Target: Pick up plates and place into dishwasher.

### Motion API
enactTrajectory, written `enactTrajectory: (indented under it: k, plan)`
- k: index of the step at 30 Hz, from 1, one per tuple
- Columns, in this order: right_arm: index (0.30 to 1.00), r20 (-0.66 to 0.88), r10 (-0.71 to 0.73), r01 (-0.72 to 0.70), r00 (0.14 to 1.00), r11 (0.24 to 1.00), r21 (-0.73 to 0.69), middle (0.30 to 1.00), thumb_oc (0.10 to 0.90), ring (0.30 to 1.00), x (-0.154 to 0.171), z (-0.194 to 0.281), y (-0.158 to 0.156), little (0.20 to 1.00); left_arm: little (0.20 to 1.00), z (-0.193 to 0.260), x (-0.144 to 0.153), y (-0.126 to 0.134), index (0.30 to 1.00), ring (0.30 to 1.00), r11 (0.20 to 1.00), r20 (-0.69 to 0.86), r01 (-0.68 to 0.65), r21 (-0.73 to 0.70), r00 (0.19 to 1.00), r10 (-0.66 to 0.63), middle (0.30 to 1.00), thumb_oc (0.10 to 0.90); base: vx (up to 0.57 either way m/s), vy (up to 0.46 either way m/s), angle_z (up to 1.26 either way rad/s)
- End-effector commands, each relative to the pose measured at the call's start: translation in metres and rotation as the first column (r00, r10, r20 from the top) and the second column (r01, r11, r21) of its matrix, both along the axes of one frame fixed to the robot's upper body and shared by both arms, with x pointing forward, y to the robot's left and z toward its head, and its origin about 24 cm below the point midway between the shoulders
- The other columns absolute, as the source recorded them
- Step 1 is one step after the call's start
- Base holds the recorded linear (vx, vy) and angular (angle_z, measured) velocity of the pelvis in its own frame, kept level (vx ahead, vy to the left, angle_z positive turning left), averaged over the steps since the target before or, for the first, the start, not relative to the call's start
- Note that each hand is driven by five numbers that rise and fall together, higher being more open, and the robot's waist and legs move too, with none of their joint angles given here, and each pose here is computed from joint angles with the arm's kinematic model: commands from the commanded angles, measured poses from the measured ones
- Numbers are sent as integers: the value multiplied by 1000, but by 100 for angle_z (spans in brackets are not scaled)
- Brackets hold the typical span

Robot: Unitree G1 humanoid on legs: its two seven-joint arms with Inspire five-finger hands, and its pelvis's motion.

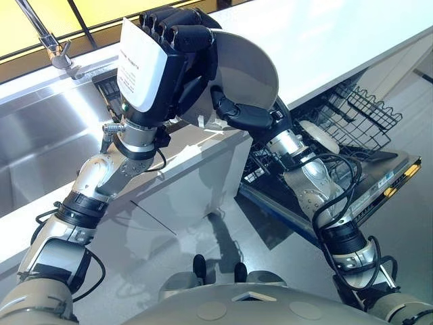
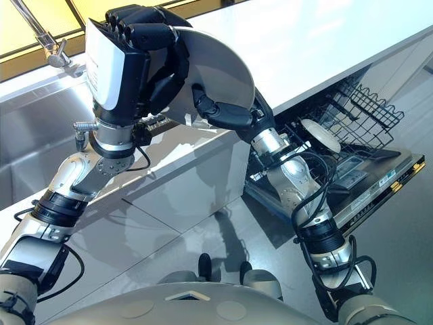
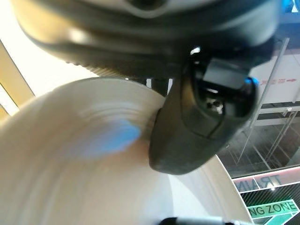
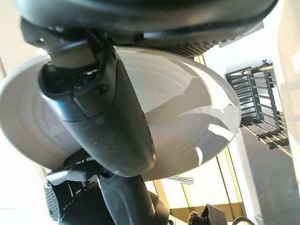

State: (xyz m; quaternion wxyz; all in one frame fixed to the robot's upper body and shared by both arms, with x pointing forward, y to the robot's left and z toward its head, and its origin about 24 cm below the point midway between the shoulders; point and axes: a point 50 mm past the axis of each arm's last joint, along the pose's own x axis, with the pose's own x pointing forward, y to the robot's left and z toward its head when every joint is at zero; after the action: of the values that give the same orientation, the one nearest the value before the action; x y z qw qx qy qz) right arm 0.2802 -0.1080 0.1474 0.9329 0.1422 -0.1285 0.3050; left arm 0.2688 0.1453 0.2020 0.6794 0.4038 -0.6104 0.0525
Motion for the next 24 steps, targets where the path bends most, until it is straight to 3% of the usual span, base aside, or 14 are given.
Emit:
enactTrajectory:
  k: [1,2,3,4,6,8,12,18,24]
  plan:
    - [300,58,-166,160,984,983,90,300,100,300,8,17,-29,200,200,26,-2,15,300,300,994,142,-6,-109,990,22,300,100,28,9,4]
    - [300,52,-178,173,983,981,92,300,100,300,9,15,-32,200,236,27,-1,18,331,331,993,112,-25,-114,993,38,331,136,26,6,4]
    - [300,50,-191,186,980,978,96,300,100,300,9,15,-34,200,425,27,1,22,493,493,992,68,-33,-124,997,41,493,325,25,3,3]
    - [300,49,-202,197,978,975,98,300,100,300,8,14,-36,200,900,25,2,25,900,900,991,8,-25,-131,1000,26,900,800,26,3,3]
    - [300,48,-227,221,973,970,103,300,100,300,7,14,-41,200,900,17,9,30,900,900,985,-266,41,-170,960,-86,900,800,27,5,5]
    - [300,48,-254,248,966,963,105,300,100,300,7,13,-47,200,900,0,15,37,900,900,973,-479,57,-222,863,-160,900,800,30,11,6]
    - [300,40,-309,303,950,946,112,300,100,300,10,12,-61,200,900,-24,23,60,900,900,959,-671,-2,-283,715,-196,900,800,38,7,6]
    - [300,63,-456,449,888,888,104,300,100,300,16,11,-83,200,900,-43,31,91,900,900,933,-788,-115,-342,577,-217,900,800,46,-6,3]
    - [300,193,-718,721,669,689,67,300,100,300,11,18,-128,200,900,-55,28,121,900,900,908,-830,-223,-354,522,-196,900,800,56,2,3]
